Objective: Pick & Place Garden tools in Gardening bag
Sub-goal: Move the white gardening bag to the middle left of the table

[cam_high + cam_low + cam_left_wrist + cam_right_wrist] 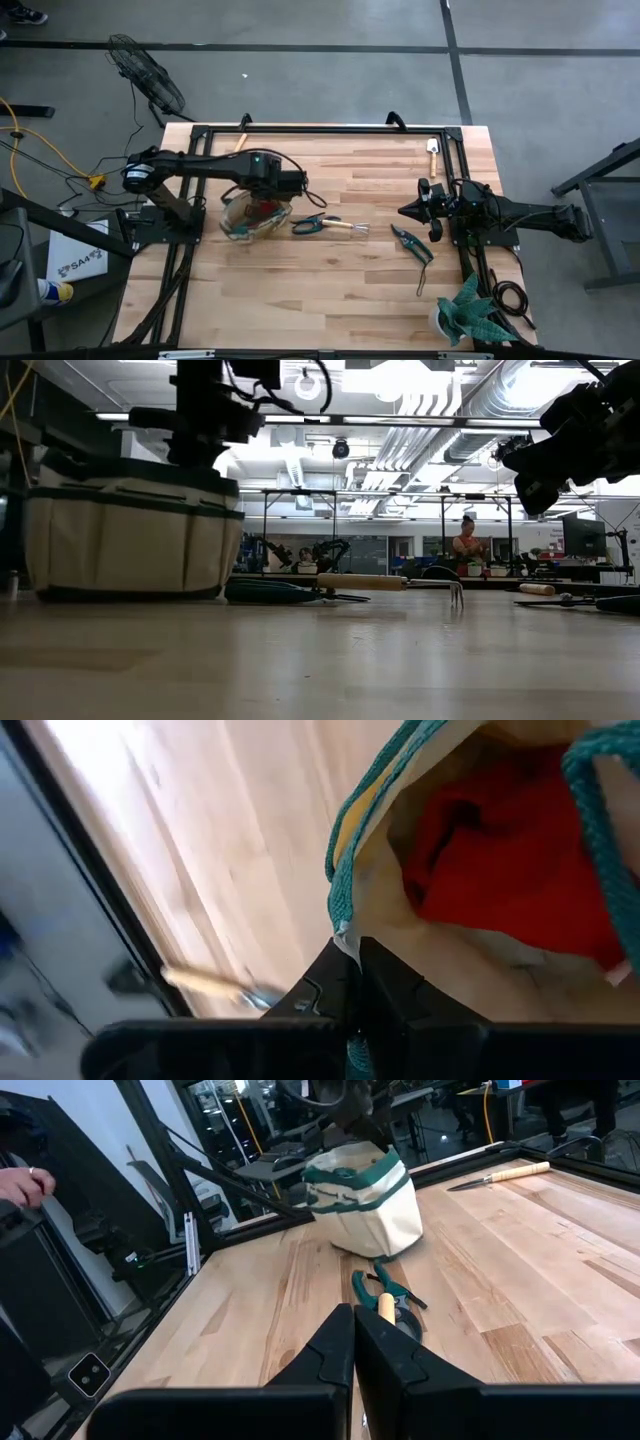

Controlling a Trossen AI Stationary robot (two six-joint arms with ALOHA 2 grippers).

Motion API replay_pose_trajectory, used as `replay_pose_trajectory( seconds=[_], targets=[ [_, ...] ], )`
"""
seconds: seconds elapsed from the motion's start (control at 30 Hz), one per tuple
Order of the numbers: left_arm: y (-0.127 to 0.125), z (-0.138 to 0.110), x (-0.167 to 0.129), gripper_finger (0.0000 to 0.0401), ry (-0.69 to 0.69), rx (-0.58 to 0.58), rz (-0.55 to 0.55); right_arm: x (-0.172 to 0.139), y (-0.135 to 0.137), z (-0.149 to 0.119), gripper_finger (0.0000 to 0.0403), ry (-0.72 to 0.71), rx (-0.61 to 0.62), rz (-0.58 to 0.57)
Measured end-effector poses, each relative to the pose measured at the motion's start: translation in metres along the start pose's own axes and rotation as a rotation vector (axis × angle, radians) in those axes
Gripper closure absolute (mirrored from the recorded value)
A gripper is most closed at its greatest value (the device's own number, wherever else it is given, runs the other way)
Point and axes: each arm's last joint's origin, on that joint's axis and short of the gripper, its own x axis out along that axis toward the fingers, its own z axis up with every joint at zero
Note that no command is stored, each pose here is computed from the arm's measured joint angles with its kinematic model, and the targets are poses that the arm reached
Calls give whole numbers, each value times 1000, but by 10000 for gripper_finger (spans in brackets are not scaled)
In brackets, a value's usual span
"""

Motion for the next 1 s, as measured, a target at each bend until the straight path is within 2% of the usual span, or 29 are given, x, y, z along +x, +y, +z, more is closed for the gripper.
replay_pose_trajectory(
  seconds=[0.13,0.3,0.47,0.73,0.87,1.0],
  targets=[
    [4,3,1,397,-38,131,6,0,0,0,400,0,0,0],
    [9,2,3,396,-40,185,6,0,0,0,400,0,0,0],
    [6,0,10,396,-13,291,-5,0,0,0,400,0,0,0],
    [3,-1,15,389,-8,244,-7,0,0,0,401,0,0,0],
    [4,-3,9,361,-52,224,12,0,0,0,401,0,0,0],
    [2,-6,0,313,-85,194,28,0,0,0,401,0,0,0]
  ],
)
